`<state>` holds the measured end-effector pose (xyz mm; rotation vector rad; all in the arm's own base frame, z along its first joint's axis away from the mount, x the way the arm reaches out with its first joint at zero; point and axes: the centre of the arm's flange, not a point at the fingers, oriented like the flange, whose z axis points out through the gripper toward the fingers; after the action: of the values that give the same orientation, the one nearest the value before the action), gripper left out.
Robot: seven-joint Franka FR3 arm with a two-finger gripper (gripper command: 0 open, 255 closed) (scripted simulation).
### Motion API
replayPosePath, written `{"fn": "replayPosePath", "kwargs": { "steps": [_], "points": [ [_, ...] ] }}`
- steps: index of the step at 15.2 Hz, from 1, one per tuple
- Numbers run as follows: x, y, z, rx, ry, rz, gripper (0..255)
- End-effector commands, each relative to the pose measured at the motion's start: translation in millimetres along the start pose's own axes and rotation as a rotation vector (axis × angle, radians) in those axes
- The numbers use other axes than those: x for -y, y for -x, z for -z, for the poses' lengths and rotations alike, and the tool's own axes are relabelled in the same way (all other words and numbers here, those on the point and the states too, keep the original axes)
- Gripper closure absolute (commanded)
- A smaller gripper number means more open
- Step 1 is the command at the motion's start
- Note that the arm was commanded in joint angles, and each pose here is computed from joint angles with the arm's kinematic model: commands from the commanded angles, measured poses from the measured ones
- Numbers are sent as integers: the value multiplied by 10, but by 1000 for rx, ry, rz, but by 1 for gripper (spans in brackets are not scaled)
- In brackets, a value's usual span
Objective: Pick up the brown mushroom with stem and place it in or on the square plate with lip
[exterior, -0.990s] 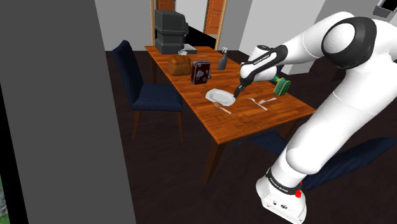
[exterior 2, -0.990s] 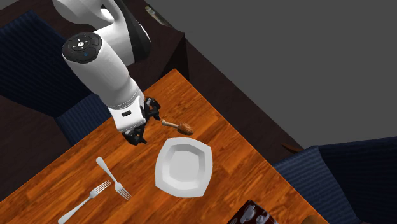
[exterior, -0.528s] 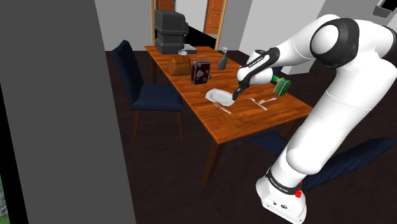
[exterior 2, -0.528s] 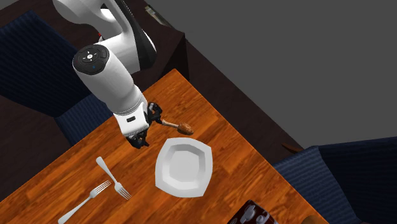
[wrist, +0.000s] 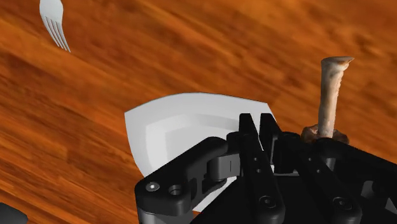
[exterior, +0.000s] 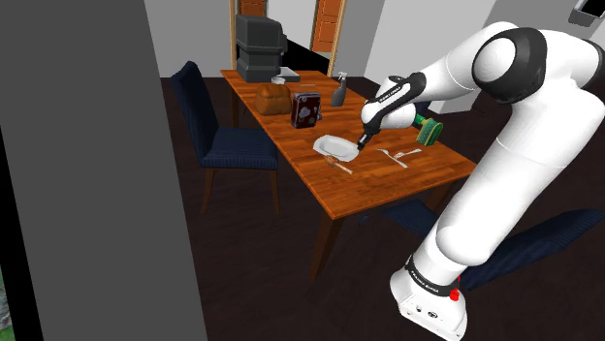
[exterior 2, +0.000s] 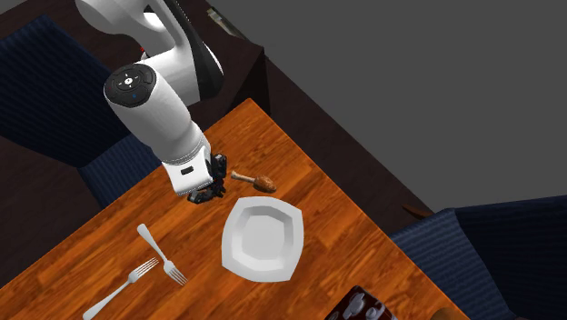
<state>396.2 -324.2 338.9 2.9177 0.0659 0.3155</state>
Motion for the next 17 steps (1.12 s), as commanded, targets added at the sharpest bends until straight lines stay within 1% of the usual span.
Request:
{"fn": "replayPosePath", "kwargs": {
  "steps": [1,6,7,14,15,17],
  "points": [
    [0,0,0,0,0,0,255],
    [0,0,0,0,0,0,255],
    [0,0,0,0,0,0,0],
    [695,-316,-434,61,-63,79,0],
    [760,-341,-472,66,-69,86,0],
    [767,-334,-577,66,-69,86,0]
  ]
}}
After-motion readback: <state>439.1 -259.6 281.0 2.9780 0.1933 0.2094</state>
